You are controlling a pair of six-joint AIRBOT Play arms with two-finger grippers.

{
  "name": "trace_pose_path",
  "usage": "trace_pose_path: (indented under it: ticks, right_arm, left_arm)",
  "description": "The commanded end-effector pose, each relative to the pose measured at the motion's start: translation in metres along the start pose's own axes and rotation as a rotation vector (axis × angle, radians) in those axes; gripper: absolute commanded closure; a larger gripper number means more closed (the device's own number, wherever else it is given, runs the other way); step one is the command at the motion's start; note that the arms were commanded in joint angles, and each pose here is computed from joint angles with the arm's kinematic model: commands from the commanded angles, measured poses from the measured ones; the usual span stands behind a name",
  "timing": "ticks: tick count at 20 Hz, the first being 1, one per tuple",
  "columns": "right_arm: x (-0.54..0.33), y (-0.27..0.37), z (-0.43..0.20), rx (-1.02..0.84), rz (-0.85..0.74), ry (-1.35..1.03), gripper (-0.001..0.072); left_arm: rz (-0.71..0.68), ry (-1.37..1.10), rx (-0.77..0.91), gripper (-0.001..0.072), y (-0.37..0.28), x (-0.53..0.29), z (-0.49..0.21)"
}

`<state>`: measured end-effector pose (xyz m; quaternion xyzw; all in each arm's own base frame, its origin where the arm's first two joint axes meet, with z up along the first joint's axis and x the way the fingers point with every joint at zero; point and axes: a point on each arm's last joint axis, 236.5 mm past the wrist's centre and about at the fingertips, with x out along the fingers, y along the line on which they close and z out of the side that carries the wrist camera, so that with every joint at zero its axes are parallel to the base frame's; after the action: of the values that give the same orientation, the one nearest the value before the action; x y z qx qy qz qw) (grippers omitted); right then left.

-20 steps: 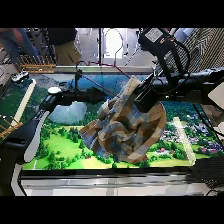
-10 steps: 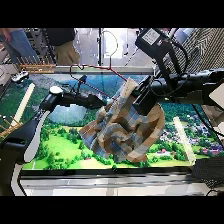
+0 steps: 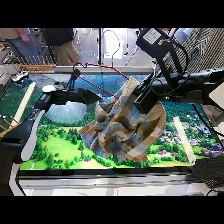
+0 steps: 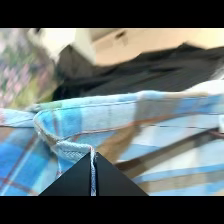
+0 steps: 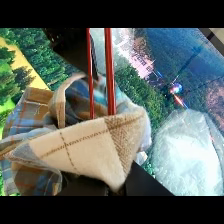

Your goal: Fold the clothes and pants, and hang the long-sleeved shirts on hangers.

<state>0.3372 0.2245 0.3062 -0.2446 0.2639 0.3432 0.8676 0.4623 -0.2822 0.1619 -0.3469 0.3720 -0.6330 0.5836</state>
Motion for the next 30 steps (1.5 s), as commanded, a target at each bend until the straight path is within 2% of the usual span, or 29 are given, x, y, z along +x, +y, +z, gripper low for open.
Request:
trace_pose_path:
  ticks: [1, 5, 8, 12, 15, 22, 30]
  right_arm:
    - [0.000, -0.005, -0.002, 0.016, -0.021, 0.007, 0.0677]
    - [0.000, -0.004, -0.003, 0.015, -0.019, 0.012, 0.0677]
    - [0.002, -0.003, -0.010, 0.015, -0.010, 0.043, 0.0678]
    - [0.019, -0.002, -0.037, 0.002, 0.003, 0.170, 0.0678]
    - [0.028, -0.016, -0.045, -0.013, -0.046, 0.210, 0.0678]
    - [0.031, -0.031, -0.040, -0.033, -0.105, 0.194, 0.0678]
    - [0.024, -0.044, -0.063, -0.110, -0.150, 0.304, 0.0679]
  left_arm:
    - [-0.029, -0.120, 0.020, 0.0701, -0.009, -0.037, 0.028]
    - [0.094, -0.311, 0.036, 0.0701, 0.012, -0.084, 0.071]
    - [0.062, -0.372, 0.085, 0.0701, -0.001, -0.096, 0.084]
    - [0.052, -0.380, 0.129, 0.0701, -0.014, -0.096, 0.087]
    - [0.055, -0.384, 0.145, 0.0701, -0.022, -0.099, 0.089]
    - [0.099, -0.385, 0.149, 0.0700, -0.014, -0.108, 0.088]
    - [0.143, -0.419, 0.146, 0.0700, -0.005, -0.118, 0.096]
